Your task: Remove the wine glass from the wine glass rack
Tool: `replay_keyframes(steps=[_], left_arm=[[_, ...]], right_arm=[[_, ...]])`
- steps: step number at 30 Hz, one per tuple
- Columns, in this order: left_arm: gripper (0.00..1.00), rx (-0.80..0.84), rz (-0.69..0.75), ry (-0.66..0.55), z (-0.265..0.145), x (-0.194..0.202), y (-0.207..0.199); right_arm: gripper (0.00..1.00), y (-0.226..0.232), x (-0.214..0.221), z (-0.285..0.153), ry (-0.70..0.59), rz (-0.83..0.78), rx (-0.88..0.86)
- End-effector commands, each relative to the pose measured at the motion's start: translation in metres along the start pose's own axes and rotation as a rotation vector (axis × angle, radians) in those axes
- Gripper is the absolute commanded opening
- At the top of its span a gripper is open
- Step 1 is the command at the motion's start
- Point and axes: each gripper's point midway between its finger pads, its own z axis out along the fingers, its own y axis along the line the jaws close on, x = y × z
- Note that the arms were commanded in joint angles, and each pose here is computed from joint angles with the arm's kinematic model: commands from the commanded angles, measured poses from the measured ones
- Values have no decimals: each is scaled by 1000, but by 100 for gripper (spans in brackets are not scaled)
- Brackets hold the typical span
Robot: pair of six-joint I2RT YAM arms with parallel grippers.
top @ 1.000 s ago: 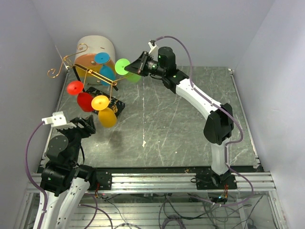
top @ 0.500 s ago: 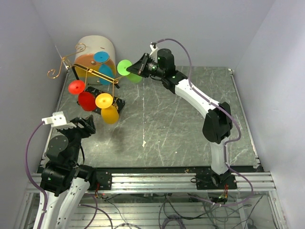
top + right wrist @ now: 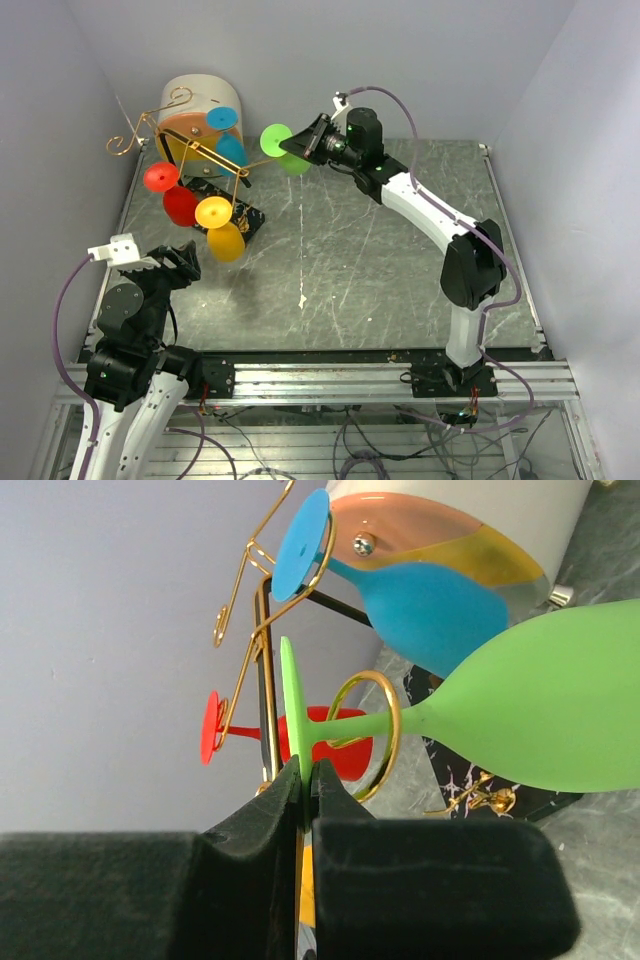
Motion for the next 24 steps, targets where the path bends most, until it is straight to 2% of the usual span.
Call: replay_keyframes(steps=[1, 16, 24], left_arm=[[75, 5, -6, -27, -2, -11, -2], [75, 8, -5, -23, -1, -10, -3], [75, 9, -5, -22, -1, -10, -3]], right_arm=[[0, 18, -15, -13, -35, 1, -44], [0, 26, 2, -19, 57, 5, -89], [0, 41, 13, -6, 104, -1, -122]])
